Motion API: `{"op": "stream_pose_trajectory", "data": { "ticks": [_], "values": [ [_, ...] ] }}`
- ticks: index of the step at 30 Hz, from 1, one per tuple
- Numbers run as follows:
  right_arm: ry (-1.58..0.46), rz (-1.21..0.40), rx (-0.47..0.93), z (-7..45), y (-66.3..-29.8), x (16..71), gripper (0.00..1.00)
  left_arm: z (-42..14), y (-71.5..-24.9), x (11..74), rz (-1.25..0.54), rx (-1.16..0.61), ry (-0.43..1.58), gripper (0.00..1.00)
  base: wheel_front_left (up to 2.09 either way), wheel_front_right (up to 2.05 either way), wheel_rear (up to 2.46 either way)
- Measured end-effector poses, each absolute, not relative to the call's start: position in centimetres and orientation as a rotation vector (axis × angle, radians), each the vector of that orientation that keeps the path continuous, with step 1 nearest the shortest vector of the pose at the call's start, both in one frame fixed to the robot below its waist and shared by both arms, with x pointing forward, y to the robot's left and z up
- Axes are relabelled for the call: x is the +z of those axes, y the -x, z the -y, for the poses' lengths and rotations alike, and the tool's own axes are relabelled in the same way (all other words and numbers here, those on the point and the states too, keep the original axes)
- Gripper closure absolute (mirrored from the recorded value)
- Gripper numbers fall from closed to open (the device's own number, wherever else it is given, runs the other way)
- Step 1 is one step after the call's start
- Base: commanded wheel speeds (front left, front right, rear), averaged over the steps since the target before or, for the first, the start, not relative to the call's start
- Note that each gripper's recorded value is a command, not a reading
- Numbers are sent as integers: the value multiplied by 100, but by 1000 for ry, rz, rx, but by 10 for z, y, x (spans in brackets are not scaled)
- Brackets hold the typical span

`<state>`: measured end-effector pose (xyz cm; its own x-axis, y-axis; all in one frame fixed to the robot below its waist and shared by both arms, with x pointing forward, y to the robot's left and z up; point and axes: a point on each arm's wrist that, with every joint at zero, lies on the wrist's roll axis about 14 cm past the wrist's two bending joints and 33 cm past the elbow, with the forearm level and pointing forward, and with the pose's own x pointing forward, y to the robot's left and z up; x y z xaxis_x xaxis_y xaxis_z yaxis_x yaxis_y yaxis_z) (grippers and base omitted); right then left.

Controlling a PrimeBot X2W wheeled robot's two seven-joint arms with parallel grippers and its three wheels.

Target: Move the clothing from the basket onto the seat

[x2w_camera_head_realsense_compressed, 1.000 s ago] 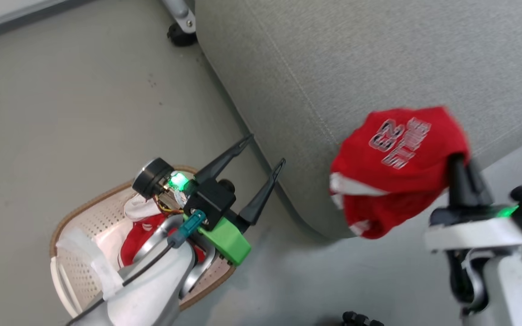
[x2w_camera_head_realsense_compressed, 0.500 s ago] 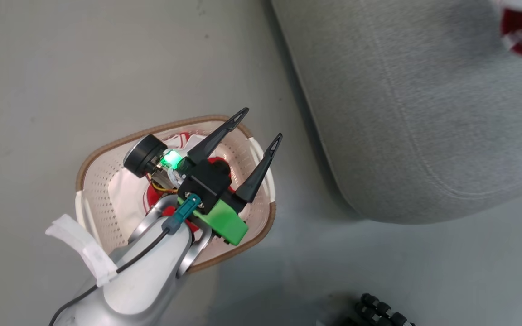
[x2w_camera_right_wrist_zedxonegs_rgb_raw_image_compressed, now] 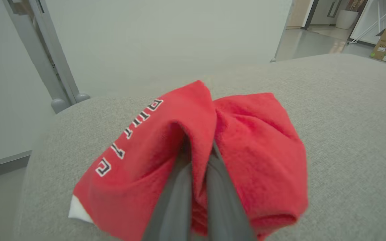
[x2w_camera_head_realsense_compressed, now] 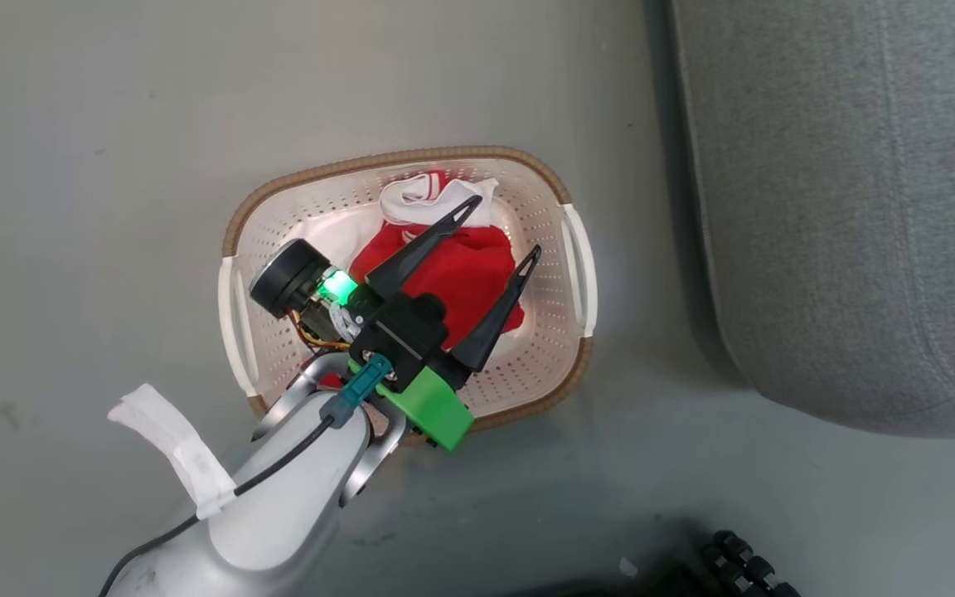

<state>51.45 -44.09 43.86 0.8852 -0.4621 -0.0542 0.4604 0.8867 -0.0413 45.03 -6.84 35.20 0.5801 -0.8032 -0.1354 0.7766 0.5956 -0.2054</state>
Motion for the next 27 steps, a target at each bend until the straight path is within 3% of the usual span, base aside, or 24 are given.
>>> {"op": "stream_pose_trajectory", "data": {
  "ticks": [1, 3, 4, 11, 16, 27],
  "values": [
    [15, -85, -488, 440, -514, 429, 100, 65, -450, 349, -233, -919, 125, 0, 0, 0, 0],
    [-5, -112, -501, 438, -511, 416, 69, 62, -450, 347, -243, -910, 123, 0, 0, 0, 0],
    [-10, -116, -506, 436, -510, 413, 0, 61, -450, 348, -242, -907, 124, 0, 0, 0, 0],
    [7, -86, -494, 412, -491, 423, 0, 48, -453, 361, -242, -835, 136, 0, 0, 0, 0],
    [-1, -122, -516, 395, -444, 419, 0, 46, -444, 381, -248, -756, 198, 0, 0, 0, 0],
    [-18, -151, -223, 280, -398, 427, 0, -21, -415, 429, -180, -462, 208, 0, 0, 0, 0]
  ]
}}
